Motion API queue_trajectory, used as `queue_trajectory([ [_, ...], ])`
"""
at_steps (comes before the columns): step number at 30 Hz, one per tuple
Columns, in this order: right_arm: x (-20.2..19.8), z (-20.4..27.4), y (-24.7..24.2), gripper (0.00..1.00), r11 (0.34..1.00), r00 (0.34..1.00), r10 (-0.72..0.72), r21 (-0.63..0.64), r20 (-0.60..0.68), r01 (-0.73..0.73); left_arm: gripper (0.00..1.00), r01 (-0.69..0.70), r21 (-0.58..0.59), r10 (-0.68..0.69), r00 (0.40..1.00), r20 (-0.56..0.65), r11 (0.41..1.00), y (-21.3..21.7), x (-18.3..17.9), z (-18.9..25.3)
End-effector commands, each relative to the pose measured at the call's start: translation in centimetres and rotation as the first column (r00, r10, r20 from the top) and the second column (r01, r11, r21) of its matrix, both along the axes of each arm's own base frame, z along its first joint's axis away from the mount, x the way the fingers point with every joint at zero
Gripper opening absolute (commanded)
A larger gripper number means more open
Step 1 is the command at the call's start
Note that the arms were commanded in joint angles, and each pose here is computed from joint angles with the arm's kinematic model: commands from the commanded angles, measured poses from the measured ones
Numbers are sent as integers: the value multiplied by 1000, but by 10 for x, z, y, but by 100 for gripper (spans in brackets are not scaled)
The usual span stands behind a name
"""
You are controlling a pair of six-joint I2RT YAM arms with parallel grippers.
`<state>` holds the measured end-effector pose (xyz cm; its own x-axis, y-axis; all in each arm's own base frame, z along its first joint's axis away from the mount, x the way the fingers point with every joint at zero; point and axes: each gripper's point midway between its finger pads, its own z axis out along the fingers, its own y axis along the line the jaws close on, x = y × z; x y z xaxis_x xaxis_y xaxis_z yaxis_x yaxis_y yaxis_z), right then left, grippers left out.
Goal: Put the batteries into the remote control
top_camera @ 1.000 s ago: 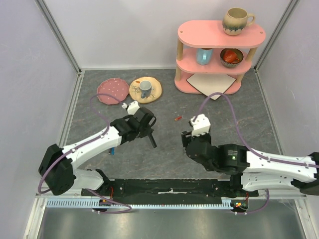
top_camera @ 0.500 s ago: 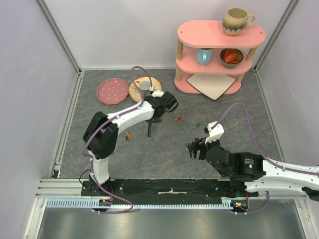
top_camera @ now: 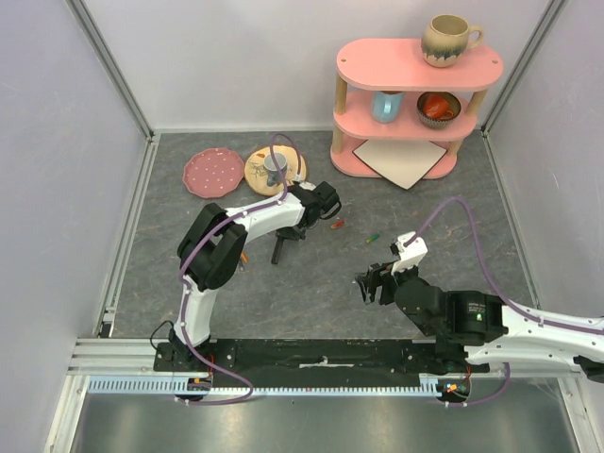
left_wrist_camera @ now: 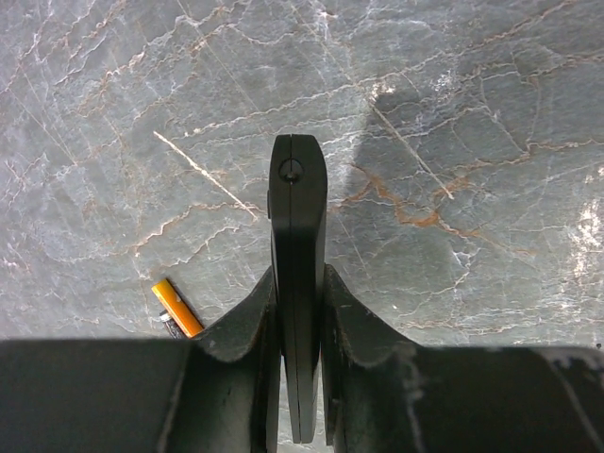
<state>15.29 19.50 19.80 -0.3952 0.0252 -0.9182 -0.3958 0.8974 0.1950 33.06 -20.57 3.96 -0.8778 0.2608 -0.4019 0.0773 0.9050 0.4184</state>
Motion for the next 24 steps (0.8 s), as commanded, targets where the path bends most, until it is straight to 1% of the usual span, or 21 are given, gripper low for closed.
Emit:
queue_trajectory([
  [1,3,9,-7,76,999,999,-28,40,24,27,4,47,-23,-47,999,21,999,-11,12,5],
  [7,5,14,-20,77,997,998,-59,47,36,57,12,70,-65,-72,997,-21,995,-18,5,-7],
  [11,4,17,-25,77,996,997,-71,56,35,69,19,76,-88,-80,996,-40,993,-21,1,-15],
  [13,4,18,-26,77,996,997,-74,59,33,72,21,78,-98,-83,995,-54,992,-22,-1,-19],
  [16,4,18,-29,76,995,996,-85,62,29,83,26,80,-105,-88,994,-71,991,-24,-4,-23],
  [17,5,19,-30,76,994,996,-88,68,30,86,31,82,-108,-91,993,-75,991,-24,-6,-24],
  [19,5,22,-33,76,993,995,-96,79,35,93,36,85,-113,-94,992,-80,990,-25,-7,-27],
  [24,5,23,-36,76,990,994,-106,96,33,102,42,81,-127,-94,991,-96,989,-26,-13,-32],
])
